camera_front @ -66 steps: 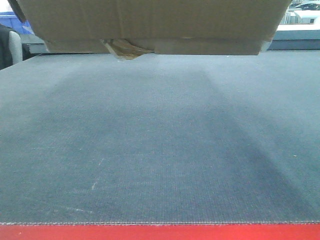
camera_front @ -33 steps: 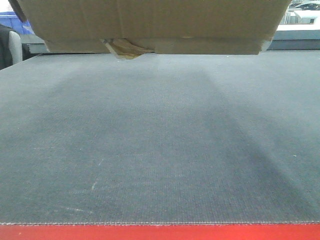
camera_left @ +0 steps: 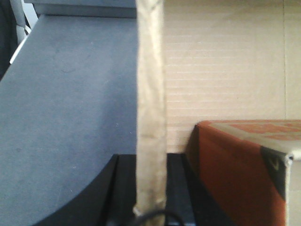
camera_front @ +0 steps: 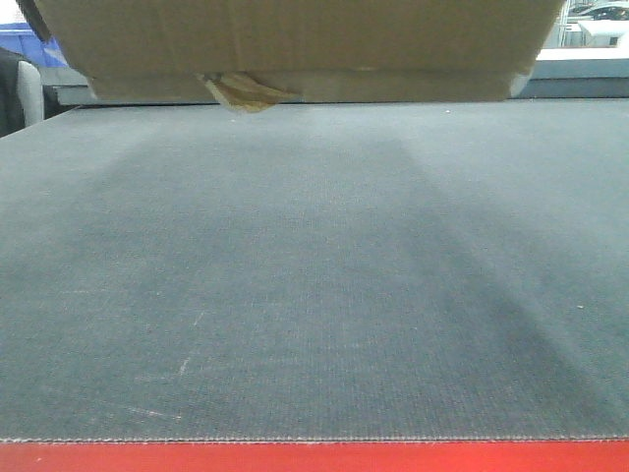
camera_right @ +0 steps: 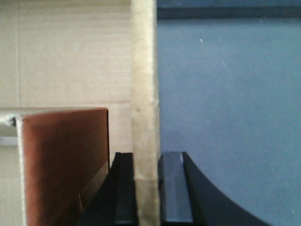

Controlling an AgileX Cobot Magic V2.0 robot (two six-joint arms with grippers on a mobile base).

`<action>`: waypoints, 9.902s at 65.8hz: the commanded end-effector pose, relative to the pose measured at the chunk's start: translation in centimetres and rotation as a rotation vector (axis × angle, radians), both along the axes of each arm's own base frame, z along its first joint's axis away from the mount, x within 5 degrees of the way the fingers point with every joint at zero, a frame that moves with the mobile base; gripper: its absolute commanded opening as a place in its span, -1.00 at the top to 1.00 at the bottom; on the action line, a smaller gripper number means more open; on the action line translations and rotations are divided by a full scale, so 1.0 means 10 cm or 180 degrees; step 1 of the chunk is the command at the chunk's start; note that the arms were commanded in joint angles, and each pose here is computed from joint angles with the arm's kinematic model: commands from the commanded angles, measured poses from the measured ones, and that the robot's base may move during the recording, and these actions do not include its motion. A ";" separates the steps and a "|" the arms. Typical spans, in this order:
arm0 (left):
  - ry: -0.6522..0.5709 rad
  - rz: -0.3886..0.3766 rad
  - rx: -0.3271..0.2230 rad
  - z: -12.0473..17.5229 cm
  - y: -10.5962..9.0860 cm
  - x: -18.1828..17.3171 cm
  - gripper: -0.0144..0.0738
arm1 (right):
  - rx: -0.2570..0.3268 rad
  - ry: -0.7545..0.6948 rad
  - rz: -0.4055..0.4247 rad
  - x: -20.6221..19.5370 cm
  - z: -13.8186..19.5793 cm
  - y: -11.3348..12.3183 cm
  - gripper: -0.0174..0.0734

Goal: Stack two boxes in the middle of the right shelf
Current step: 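Lift the stacked boxes off the bench with both grippers, then hold the boxes with both grippers while driving to the steel shelf, then push the held boxes forward onto the middle shelf with both grippers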

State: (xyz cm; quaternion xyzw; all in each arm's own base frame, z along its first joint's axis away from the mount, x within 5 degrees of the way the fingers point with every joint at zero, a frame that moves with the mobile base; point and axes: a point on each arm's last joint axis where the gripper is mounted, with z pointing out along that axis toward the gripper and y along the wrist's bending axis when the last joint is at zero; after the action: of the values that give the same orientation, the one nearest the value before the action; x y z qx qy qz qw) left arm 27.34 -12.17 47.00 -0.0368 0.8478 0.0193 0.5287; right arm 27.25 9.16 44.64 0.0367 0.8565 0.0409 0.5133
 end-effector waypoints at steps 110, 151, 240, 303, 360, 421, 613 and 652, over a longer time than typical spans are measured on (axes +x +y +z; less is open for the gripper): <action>-0.0161 0.0001 0.0138 0.05 -0.01 0.03 0.93 | 0.0189 -0.1012 0.0447 0.02 0.34 0.10 0.95; -0.0161 0.0001 0.0138 0.05 -0.01 0.03 0.93 | 0.0189 -0.1012 0.0447 0.02 0.34 0.10 0.95; -0.0161 0.0001 0.0138 0.05 -0.01 0.03 0.93 | 0.0189 -0.1012 0.0447 0.02 0.34 0.10 0.95; -0.0161 0.0001 0.0138 0.05 -0.01 0.03 0.93 | 0.0199 -0.1046 0.0466 0.02 0.35 0.11 0.95; -0.0161 0.0001 0.0138 0.05 -0.01 0.03 0.93 | 0.0201 -0.1052 0.0469 0.02 0.35 0.11 0.95; -0.0161 0.0001 0.0138 0.05 -0.01 0.03 0.93 | 0.0201 -0.1052 0.0469 0.02 0.35 0.11 0.95; -0.0161 0.0001 0.0138 0.05 -0.01 0.03 0.93 | 0.0202 -0.1057 0.0472 0.02 0.35 0.11 0.95; -0.0635 -0.0362 0.0064 0.18 -0.11 0.08 0.93 | 0.0013 -0.0365 0.0126 0.02 0.13 0.02 0.95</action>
State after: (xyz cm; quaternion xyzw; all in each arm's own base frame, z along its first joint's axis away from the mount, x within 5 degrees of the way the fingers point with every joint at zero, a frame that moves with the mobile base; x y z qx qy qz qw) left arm 28.37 -13.01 47.75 -0.0019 0.8146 0.0119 0.5799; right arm 27.65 9.08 44.81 0.0296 0.8473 0.0360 0.5291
